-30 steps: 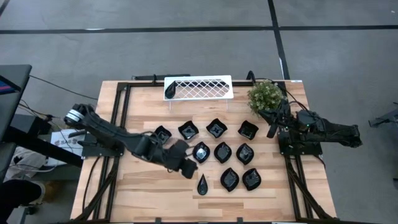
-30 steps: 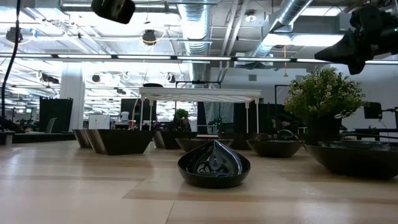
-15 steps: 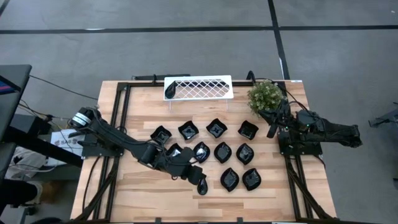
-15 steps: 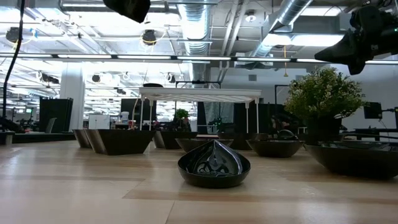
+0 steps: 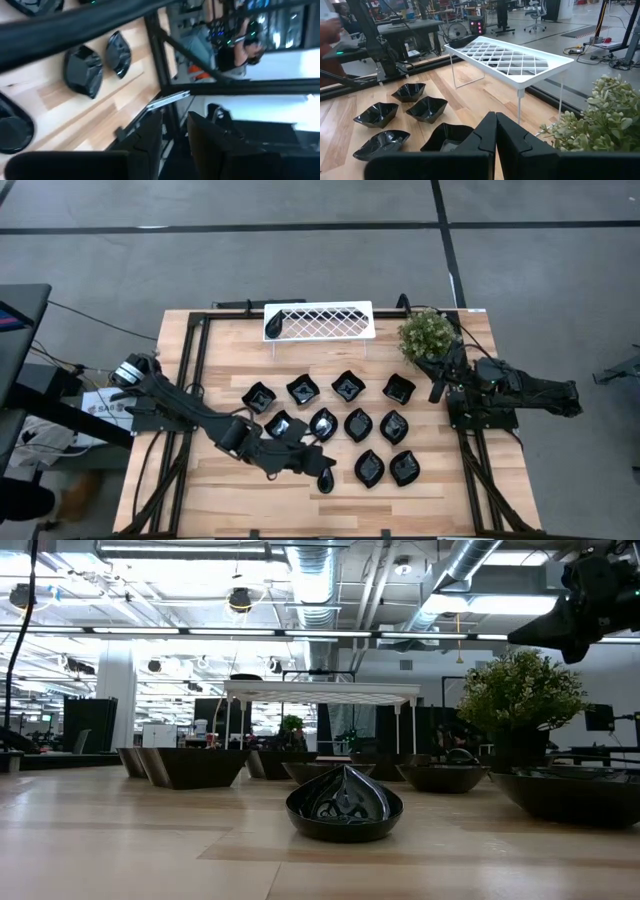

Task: Pick & Place Mini shaped plates
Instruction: Stack the black drop-shaped plate on top of the black drop-shaped plates on the shelf

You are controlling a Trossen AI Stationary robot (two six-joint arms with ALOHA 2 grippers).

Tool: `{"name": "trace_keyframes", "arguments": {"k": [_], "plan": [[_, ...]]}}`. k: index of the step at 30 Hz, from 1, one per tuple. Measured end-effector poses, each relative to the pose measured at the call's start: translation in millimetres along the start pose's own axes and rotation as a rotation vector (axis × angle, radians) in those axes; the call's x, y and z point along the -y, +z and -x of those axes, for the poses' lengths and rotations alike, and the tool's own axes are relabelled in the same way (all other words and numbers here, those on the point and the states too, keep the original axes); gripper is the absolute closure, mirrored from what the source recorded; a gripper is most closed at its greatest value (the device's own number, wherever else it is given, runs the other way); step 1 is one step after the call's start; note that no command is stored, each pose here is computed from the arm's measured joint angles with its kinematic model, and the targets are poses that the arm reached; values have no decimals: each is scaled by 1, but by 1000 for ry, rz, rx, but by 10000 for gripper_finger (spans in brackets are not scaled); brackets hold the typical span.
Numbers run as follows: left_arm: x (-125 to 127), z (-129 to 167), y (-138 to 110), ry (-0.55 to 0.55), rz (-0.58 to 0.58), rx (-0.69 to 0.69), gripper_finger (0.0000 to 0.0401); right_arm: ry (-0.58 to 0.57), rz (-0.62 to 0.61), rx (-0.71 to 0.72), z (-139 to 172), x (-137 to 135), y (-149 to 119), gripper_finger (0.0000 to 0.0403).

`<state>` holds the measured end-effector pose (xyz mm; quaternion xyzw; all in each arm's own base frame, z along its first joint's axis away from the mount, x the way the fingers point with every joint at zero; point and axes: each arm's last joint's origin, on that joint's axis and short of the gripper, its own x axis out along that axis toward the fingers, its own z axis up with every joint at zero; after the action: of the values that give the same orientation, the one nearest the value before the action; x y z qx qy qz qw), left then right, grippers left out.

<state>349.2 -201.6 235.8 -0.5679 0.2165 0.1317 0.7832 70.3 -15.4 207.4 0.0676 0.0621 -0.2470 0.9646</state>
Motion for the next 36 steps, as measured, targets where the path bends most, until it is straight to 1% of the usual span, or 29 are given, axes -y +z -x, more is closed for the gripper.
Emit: {"name": "trace_keyframes", "arguments": {"k": [3,6,11,16,18,21,25,28,30,33,36], "plan": [[6,-2,-3,-14,20,26,309,0,0,0,0,0,0,401],[8,-18,-12,-6,15,27,309,0,-1,2,0,0,0,401],[9,-49,-25,12,13,-9,309,0,-2,3,0,0,0,401],[3,-60,-26,45,7,-68,311,0,-1,2,0,0,0,401],[-4,-60,-29,102,-19,-87,318,1,-2,2,0,0,0,401],[-14,-58,-33,194,-25,-116,330,1,-2,3,0,0,0,401],[-23,-56,-35,277,-40,-123,339,1,-3,3,0,0,0,401],[-29,-60,-38,305,-25,-127,340,1,-3,3,0,0,0,401],[-38,-67,-42,334,-11,-127,340,1,-3,2,0,0,0,401],[-54,-77,-48,392,16,-158,340,1,-3,3,0,0,0,401],[-66,-81,-52,465,60,-185,340,1,-3,3,0,0,0,401]]}}
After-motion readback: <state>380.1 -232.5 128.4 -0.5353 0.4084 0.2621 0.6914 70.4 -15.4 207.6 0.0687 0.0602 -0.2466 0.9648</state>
